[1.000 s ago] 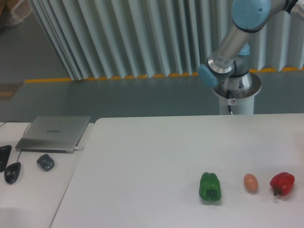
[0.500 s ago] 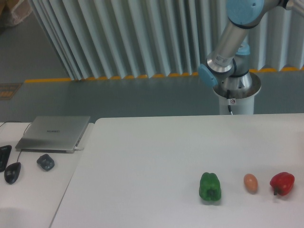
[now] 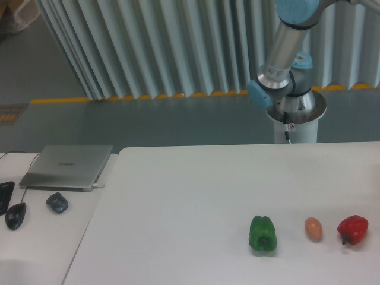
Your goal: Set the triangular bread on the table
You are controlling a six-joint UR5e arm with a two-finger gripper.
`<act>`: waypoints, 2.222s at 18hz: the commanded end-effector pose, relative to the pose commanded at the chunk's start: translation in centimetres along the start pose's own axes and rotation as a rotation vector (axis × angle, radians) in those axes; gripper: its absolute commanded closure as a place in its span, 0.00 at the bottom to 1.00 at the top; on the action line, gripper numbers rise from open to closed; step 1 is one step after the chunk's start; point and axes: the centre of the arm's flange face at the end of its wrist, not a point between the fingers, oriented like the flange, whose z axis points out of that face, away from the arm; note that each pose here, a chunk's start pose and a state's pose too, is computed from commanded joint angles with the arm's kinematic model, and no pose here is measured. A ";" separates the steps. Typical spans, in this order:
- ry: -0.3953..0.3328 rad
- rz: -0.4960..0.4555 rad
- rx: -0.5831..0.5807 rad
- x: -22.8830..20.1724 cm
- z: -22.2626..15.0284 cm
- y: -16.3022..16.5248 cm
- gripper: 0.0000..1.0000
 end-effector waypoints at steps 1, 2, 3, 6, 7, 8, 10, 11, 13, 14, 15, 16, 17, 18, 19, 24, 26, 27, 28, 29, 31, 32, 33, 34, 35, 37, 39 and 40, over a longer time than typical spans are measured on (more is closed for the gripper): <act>0.002 0.001 0.002 0.0 0.0 -0.1 0.68; 0.012 0.004 0.012 -0.2 0.0 -0.7 0.68; 0.018 -0.007 0.025 -0.2 -0.1 -1.2 0.68; 0.020 -0.039 0.061 -1.4 -0.2 -4.3 0.68; 0.024 -0.061 0.063 -1.8 -0.3 -5.7 0.68; 0.024 -0.106 0.073 -3.0 -0.2 -8.3 0.68; 0.010 -0.168 0.099 -3.9 -0.3 -11.3 0.68; 0.008 -0.188 0.113 -4.3 -0.2 -12.3 0.68; 0.000 -0.253 0.144 -4.6 0.0 -13.6 0.68; 0.001 -0.316 0.154 -4.7 0.0 -13.8 0.68; -0.002 -0.360 0.154 -4.7 -0.4 -14.1 0.68; 0.000 -0.374 0.153 -4.8 -0.4 -14.7 0.68; 0.005 -0.373 0.153 -5.0 -0.2 -15.2 0.68; 0.015 -0.370 0.154 -4.9 0.2 -15.5 0.68; 0.029 -0.358 0.149 -4.9 0.7 -16.3 0.68; 0.130 -0.227 -0.023 -5.6 3.1 -22.2 0.67; 0.148 -0.208 -0.025 -5.5 3.9 -23.3 0.67; 0.155 -0.192 -0.023 -5.3 4.5 -23.7 0.67; 0.170 -0.188 -0.017 -4.9 5.3 -24.0 0.66; 0.177 -0.182 -0.015 -4.8 5.7 -24.2 0.66; 0.187 -0.161 -0.016 -4.8 6.0 -24.9 0.66; 0.190 -0.150 -0.019 -4.9 6.1 -25.5 0.66; 0.192 -0.141 -0.020 -5.0 6.2 -26.1 0.66; 0.193 -0.137 -0.023 -5.0 6.3 -26.5 0.65; 0.196 -0.131 -0.025 -5.0 6.3 -27.4 0.64; 0.202 -0.107 -0.029 -5.1 6.5 -29.3 0.62; 0.214 -0.116 -0.032 -5.0 6.9 -30.8 0.62; 0.210 -0.117 -0.030 -5.0 6.9 -31.2 0.62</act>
